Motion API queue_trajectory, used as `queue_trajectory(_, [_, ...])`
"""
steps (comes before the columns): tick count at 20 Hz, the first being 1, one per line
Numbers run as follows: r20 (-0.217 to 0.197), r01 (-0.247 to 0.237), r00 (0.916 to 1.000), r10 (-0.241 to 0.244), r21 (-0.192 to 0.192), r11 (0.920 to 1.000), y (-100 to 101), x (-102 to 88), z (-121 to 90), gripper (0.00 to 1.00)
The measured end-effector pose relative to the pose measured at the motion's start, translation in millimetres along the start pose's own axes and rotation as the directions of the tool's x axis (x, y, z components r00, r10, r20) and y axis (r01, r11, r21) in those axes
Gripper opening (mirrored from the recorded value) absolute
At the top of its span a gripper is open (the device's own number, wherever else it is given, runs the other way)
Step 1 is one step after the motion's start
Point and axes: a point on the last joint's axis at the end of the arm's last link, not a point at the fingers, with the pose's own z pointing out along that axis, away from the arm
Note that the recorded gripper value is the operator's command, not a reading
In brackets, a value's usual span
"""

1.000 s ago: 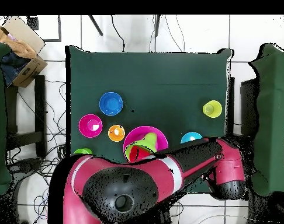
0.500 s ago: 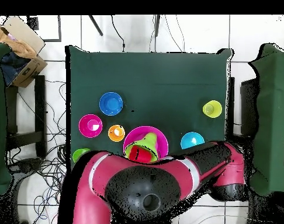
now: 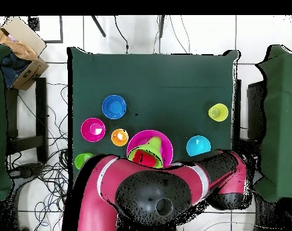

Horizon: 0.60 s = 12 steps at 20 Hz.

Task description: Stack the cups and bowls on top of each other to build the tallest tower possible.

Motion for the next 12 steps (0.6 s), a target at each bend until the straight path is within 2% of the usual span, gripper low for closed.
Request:
queue_trajectory(7, [-0.002,-0.043,0.9991,0.043,0.020,0.9989,6.7,-3.6,2.3,1.00])
queue_trajectory(12, [0.001,-0.054,0.9986,0.054,0.031,0.9981,5.6,-5.2,3.8,1.00])
